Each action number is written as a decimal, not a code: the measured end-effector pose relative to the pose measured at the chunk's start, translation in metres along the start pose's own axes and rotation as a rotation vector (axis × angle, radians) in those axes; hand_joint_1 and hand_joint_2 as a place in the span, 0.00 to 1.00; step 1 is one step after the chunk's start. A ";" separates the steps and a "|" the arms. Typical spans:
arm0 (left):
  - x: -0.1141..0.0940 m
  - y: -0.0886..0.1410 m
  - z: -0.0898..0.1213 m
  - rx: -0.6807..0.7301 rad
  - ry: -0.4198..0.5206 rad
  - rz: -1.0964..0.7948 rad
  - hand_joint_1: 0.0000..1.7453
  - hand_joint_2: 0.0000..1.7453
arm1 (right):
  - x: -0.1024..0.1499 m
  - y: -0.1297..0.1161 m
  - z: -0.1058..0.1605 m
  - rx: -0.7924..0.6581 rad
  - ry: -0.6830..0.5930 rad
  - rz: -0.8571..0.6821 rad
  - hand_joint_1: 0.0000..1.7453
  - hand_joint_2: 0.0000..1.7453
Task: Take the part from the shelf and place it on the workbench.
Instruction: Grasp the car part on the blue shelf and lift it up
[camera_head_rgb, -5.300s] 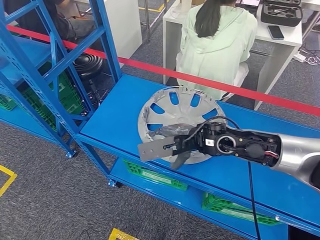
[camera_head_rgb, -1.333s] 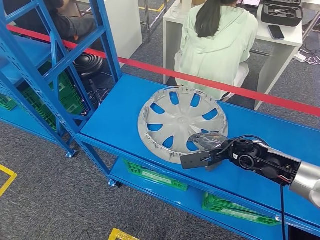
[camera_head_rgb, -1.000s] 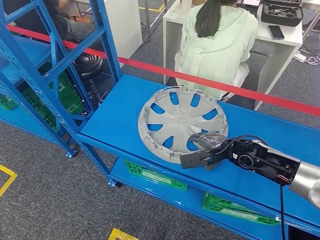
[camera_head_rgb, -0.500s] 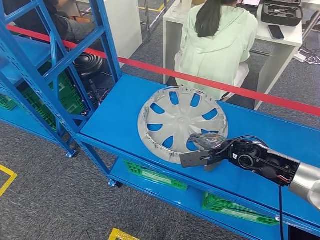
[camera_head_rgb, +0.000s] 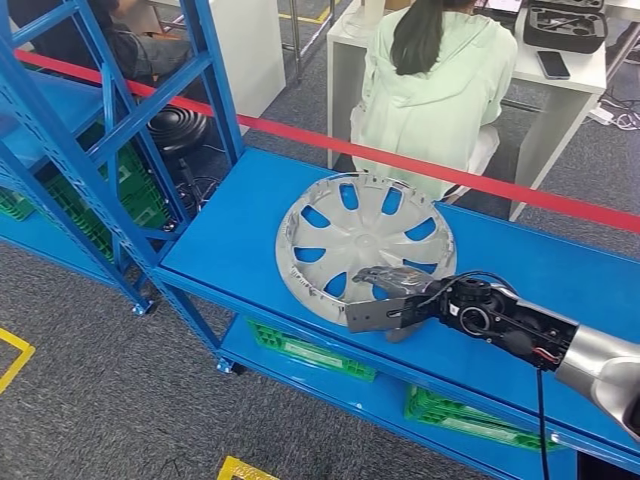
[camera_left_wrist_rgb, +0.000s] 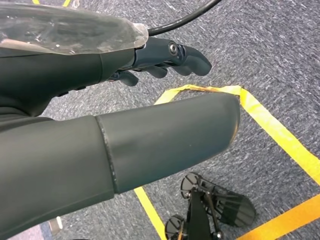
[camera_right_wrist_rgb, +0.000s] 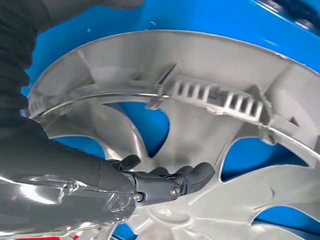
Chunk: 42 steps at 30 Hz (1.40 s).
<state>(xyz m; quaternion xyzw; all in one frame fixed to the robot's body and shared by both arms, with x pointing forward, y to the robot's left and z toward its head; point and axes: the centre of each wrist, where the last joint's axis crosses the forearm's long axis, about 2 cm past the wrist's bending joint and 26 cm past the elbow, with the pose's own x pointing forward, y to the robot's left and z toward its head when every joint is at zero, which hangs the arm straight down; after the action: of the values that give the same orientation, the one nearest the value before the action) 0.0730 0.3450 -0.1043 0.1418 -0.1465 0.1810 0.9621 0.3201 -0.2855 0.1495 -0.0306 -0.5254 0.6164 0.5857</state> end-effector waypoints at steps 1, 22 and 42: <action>0.000 0.000 0.000 0.000 0.000 0.000 0.00 0.00 | 0.000 0.000 -0.001 0.000 0.000 -0.002 0.02 1.00; 0.000 0.000 0.000 -0.001 0.000 -0.001 0.00 0.00 | 0.000 -0.001 -0.007 0.005 0.017 -0.017 1.00 1.00; -0.001 -0.002 0.001 0.000 0.005 0.009 0.00 0.00 | 0.002 -0.006 -0.008 0.040 0.027 0.008 1.00 1.00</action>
<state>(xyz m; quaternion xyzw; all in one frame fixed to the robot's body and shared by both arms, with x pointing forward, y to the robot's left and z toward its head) 0.0728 0.3425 -0.1046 0.1407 -0.1448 0.1856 0.9617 0.3292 -0.2807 0.1508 -0.0296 -0.5049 0.6286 0.5908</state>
